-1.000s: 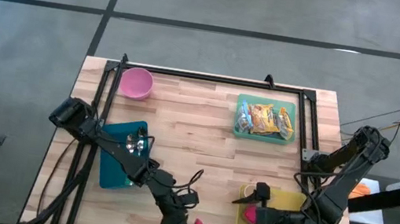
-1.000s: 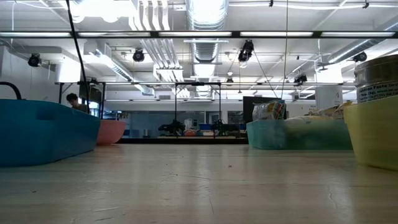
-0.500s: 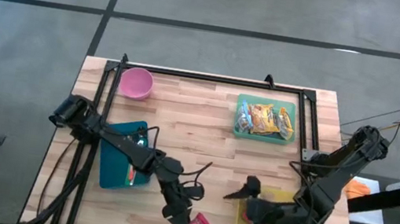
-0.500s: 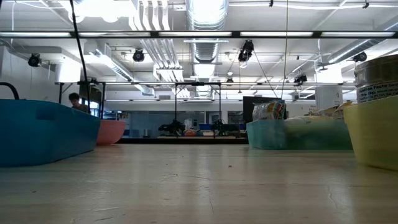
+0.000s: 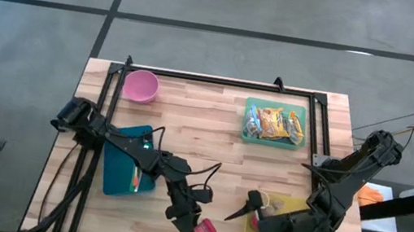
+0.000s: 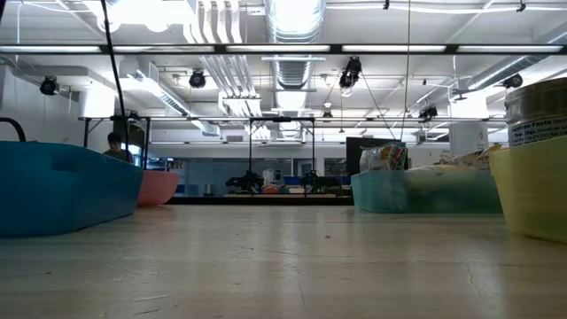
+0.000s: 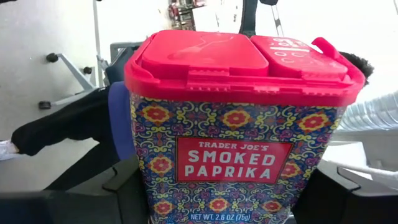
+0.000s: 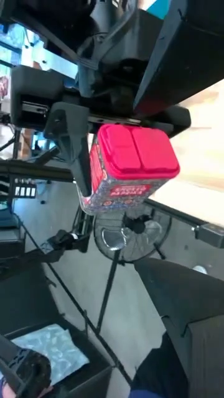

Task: Pick & Place Food Item
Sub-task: Put the red spice can into the yellow bin

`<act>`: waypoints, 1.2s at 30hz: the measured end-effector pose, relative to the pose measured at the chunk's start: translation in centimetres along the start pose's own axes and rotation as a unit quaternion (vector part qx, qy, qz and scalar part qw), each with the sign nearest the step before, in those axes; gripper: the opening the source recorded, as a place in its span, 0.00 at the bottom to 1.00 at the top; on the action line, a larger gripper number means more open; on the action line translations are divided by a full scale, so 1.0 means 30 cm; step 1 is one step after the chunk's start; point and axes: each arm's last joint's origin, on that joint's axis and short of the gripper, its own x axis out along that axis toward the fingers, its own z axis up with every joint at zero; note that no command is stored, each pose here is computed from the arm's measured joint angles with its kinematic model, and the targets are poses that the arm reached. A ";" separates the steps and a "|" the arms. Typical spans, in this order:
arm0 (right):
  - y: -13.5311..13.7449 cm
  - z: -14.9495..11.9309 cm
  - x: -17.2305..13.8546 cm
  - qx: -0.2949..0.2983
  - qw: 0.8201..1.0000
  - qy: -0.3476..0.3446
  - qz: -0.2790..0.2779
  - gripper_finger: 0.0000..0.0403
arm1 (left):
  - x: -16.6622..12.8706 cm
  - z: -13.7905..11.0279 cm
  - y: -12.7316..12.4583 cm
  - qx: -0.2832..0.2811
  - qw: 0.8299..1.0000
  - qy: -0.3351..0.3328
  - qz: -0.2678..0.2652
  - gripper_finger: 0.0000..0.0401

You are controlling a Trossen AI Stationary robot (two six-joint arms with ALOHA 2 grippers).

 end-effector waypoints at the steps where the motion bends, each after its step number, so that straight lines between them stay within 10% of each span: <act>1: -0.005 0.000 0.004 -0.005 1.000 0.001 -0.003 0.96 | -0.001 0.001 0.000 0.000 1.000 0.000 0.000 0.72; 36: -0.138 -0.009 0.192 -0.060 0.997 -0.025 0.037 0.96 | -0.071 0.043 -0.022 0.031 0.995 0.088 -0.037 0.72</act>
